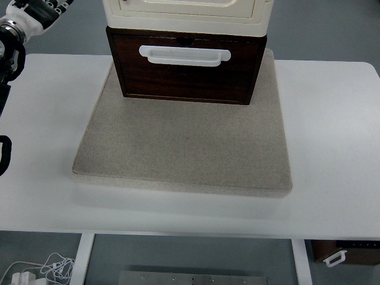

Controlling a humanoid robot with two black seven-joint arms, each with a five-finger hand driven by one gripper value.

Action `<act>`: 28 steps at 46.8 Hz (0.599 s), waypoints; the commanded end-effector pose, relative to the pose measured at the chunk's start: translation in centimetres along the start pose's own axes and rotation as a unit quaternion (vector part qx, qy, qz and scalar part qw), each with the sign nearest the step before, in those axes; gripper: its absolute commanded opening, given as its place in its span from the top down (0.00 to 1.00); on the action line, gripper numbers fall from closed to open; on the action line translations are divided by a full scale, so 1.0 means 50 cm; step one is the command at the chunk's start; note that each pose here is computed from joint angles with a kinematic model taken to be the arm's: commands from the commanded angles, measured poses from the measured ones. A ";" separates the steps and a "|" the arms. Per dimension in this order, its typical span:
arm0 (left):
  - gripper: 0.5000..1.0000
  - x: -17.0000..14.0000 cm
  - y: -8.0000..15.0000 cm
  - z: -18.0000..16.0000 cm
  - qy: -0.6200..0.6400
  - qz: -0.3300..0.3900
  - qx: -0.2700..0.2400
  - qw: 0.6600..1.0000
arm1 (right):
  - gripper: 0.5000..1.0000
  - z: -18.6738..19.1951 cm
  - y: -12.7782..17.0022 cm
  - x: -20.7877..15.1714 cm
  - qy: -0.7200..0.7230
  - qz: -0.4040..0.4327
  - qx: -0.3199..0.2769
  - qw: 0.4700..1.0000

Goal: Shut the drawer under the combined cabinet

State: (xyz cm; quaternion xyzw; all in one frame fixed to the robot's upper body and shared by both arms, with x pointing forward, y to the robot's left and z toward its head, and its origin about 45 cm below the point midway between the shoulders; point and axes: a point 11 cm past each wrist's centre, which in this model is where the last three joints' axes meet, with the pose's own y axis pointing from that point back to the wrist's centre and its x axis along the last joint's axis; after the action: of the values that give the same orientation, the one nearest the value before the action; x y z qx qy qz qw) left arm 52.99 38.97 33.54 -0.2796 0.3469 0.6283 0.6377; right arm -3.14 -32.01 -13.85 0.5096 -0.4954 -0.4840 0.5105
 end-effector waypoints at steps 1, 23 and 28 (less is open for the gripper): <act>0.01 0.003 -0.002 -0.026 0.003 -0.010 0.009 1.000 | 0.10 0.002 0.000 0.000 -0.001 0.000 -0.001 1.000; 0.01 0.004 -0.005 -0.073 0.019 -0.036 0.005 0.999 | 0.10 0.003 0.000 0.000 -0.003 0.000 -0.001 1.000; 0.01 0.001 -0.008 -0.085 0.022 -0.036 0.009 0.999 | 0.10 0.003 0.000 0.000 -0.003 0.000 -0.001 1.000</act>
State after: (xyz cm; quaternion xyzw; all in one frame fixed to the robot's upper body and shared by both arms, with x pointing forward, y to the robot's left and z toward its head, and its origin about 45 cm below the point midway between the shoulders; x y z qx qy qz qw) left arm 52.95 35.97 31.08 -0.3005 0.3528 0.5967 0.6552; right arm -3.28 -32.01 -13.85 0.5072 -0.4966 -0.4860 0.5098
